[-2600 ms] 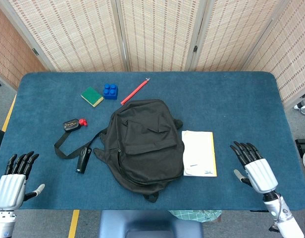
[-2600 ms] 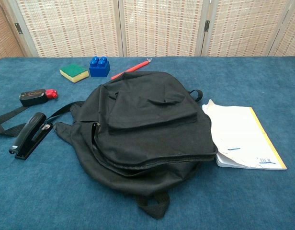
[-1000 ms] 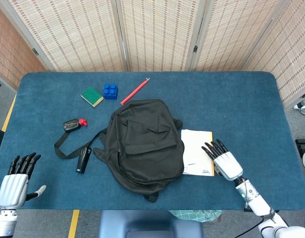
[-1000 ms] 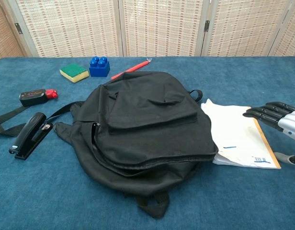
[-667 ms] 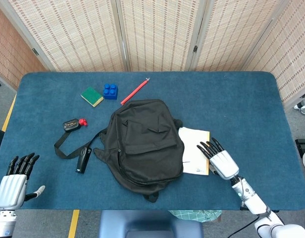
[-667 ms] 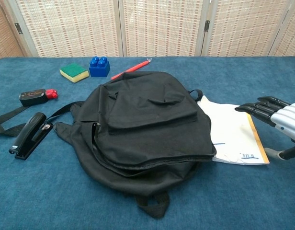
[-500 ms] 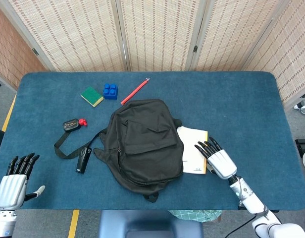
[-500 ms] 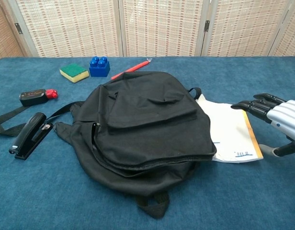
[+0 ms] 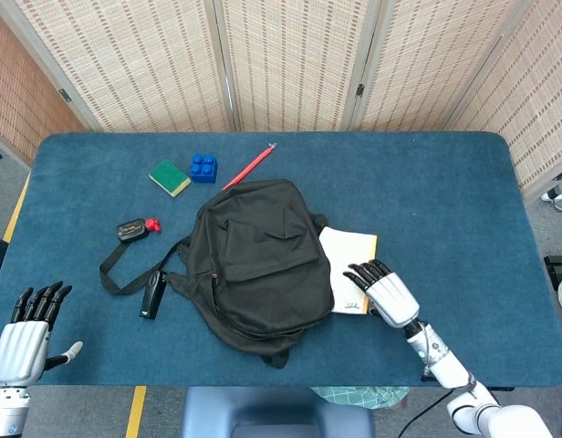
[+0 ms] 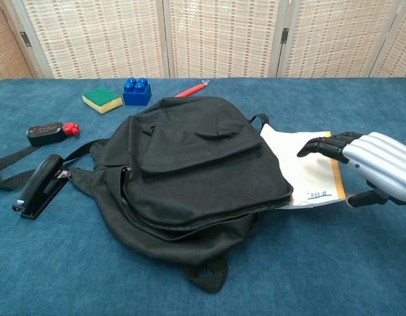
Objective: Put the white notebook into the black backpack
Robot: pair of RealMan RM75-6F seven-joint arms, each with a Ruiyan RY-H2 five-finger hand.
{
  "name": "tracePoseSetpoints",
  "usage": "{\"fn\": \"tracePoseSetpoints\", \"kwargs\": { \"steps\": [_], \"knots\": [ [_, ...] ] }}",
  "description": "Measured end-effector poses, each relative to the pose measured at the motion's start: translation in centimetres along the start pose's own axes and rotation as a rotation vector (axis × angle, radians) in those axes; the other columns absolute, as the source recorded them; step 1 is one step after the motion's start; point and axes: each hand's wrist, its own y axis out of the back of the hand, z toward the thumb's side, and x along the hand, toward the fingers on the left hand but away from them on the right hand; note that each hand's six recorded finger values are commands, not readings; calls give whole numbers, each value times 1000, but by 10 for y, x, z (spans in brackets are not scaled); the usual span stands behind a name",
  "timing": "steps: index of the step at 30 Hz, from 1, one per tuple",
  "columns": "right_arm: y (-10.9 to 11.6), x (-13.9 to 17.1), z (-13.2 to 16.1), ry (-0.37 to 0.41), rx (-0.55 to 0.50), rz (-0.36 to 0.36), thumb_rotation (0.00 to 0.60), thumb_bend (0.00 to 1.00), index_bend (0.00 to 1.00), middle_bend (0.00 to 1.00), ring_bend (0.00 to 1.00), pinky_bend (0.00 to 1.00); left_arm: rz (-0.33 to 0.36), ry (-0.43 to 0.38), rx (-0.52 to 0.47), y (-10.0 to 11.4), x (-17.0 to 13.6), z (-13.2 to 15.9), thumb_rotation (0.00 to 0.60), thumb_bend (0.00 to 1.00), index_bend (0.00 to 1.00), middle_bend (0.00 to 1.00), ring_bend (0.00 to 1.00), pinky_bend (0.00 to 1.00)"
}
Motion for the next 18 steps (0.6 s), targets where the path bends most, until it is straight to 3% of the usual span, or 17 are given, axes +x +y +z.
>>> {"fn": "tracePoseSetpoints", "kwargs": {
  "steps": [11,18],
  "knots": [
    [1,-7,13,23,11,-31,600,500,275,240,220,219,0,-4,-11,1,-1,1,600,217,144,110,116,0],
    [5,-7,14,6,-22,-54,600,499,369,219,215,207,-7,-10,-9,0,0,2,600,217,146,111,116,0]
  ]
}}
